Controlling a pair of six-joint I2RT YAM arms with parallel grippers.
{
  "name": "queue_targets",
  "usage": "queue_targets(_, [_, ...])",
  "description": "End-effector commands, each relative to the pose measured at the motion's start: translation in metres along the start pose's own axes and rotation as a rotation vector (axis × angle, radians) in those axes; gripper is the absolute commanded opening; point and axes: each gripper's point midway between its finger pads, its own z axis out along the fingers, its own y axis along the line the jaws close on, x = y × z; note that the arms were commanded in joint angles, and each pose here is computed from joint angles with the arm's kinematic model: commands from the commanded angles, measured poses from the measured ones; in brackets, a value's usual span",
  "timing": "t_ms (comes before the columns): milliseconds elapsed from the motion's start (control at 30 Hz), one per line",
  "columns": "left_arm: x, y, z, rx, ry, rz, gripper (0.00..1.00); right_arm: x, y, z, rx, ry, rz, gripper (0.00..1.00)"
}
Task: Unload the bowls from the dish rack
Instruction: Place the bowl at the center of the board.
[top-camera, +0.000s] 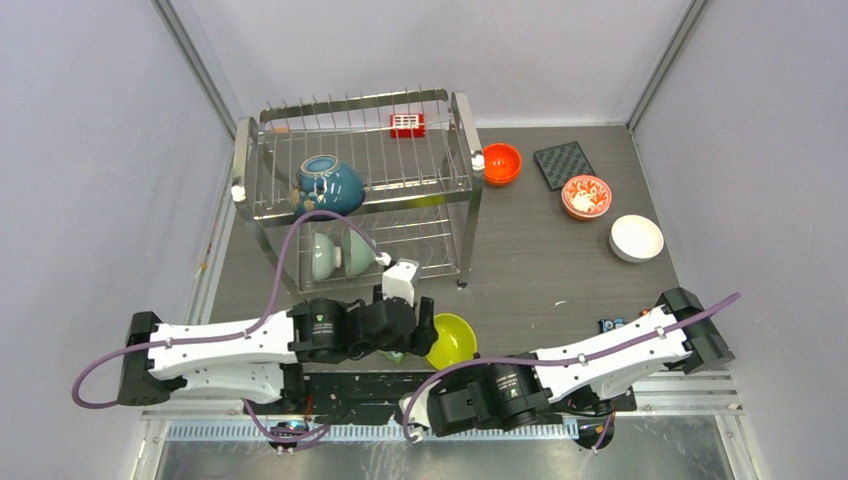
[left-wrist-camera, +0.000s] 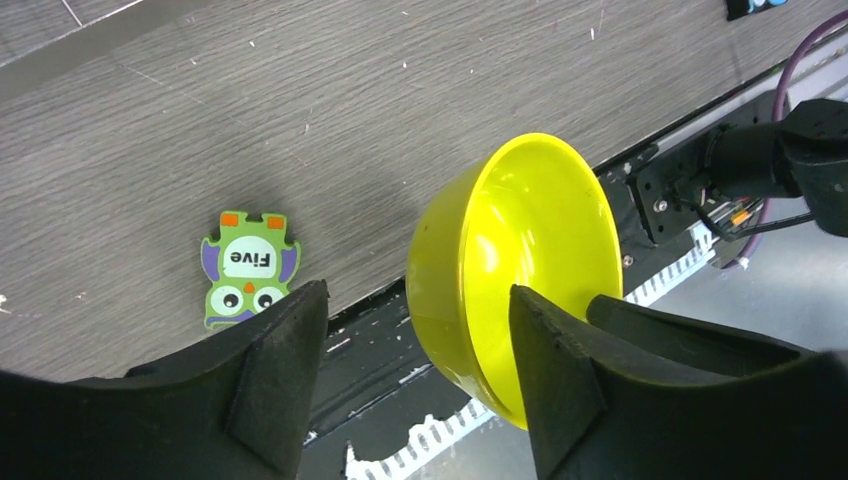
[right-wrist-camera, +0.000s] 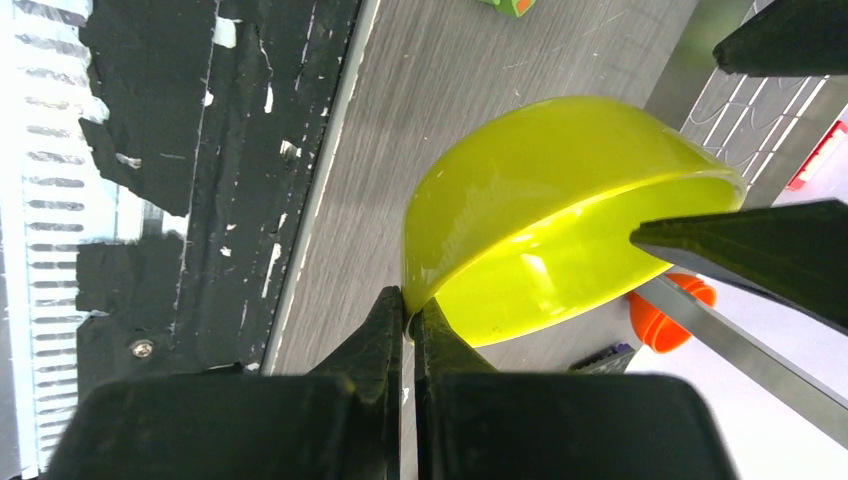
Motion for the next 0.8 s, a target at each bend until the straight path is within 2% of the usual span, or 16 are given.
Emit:
queue_targets(0, [-0.008, -0.011, -0.005, 0.015, -0.002, 0.003, 0.62, -0.008, -0.018, -0.01, 0.066, -0.013, -0.028, 0.01])
queue_targets(133, [-0.006, -0.009, -0.004, -0.013, 0.021, 0.025, 0.45, -0.008, -0.02, -0.009, 0.076, -0.001, -0.046, 0.01])
queue_targets(267, [-0.001, -0.011, 0.0, -0.039, 0.064, 0.055, 0.41, -0.008, -0.021, -0.008, 0.081, 0.009, -0.055, 0.01])
queue_targets(300, [0.001, -0.01, 0.001, -0.044, 0.073, 0.058, 0.38, -0.008, -0.022, -0.008, 0.082, 0.009, -0.056, 0.01])
queue_targets(533, [0.005, -0.011, 0.003, -0.046, 0.08, 0.056, 0.01, -0.01, -0.023, -0.012, 0.083, 0.001, -0.04, 0.01])
queue_targets(667, [-0.002, -0.013, 0.0, -0.038, 0.054, 0.033, 0.0, -0.016, -0.024, -0.017, 0.07, -0.025, -0.009, 0.02])
queue_targets(700, [-0.003, -0.011, -0.001, -0.039, 0.045, 0.025, 0.0, -0.019, -0.024, -0.019, 0.065, -0.035, 0.002, 0.09])
queue_targets(767, [-0.007, -0.009, -0.003, -0.037, 0.016, -0.001, 0.0, -0.024, -0.022, -0.022, 0.048, -0.052, 0.035, 0.34])
